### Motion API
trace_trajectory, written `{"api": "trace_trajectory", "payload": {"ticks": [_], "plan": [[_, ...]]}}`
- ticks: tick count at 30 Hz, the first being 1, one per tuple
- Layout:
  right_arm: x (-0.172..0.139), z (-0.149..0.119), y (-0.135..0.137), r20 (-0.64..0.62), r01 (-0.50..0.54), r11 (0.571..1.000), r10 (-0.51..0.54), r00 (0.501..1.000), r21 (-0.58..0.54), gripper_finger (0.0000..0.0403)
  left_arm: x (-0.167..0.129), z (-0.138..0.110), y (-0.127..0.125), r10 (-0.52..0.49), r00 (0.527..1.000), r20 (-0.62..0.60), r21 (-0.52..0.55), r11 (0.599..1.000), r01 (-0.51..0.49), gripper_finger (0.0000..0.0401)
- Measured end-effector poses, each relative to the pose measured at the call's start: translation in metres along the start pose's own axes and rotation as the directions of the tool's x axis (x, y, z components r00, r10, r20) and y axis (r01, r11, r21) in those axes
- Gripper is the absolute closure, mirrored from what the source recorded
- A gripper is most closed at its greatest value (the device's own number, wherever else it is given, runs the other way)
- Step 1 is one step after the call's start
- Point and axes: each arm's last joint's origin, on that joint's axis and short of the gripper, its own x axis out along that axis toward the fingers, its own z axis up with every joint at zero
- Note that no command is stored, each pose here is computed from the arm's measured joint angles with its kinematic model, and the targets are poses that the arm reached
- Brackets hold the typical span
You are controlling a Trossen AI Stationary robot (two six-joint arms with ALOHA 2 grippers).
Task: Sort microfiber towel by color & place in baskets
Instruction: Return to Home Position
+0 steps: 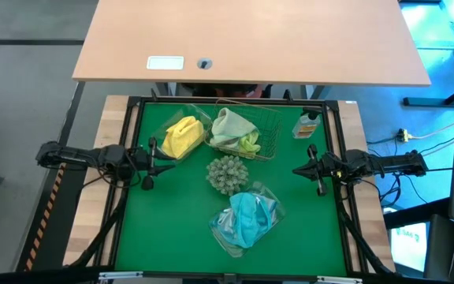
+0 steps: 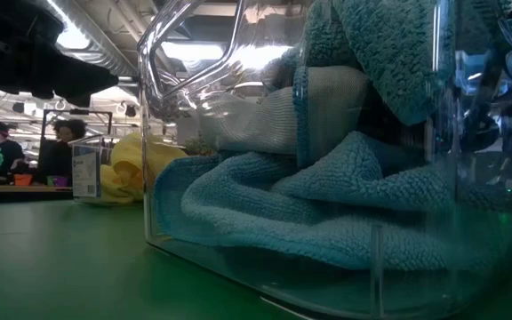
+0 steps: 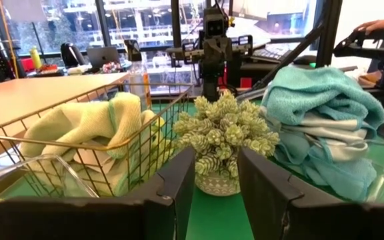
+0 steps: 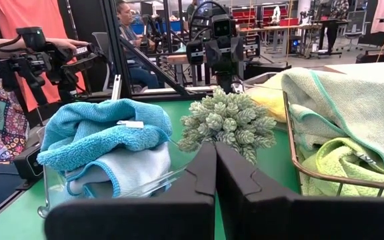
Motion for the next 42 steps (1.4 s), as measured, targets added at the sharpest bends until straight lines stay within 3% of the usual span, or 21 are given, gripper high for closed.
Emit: {"api": "trace_trajectory", "payload": {"ticks": [16,42], "plan": [[-0.0004,0.0007,-0.0090,0.007,0.094,0.996,-0.094,0.996,0.002,0.0402,-0.0042,0.0056,0.0088,0.083,0.994,0.071,-0.017,0.997,-0.082,0.0292],[-0.0003,0.0005,-0.0088,0.006,0.092,0.996,-0.092,0.996,0.001,0.0402,-0.0042,0.0056,0.0087,0.082,0.994,0.071,-0.016,0.997,-0.081,0.0292]]}}
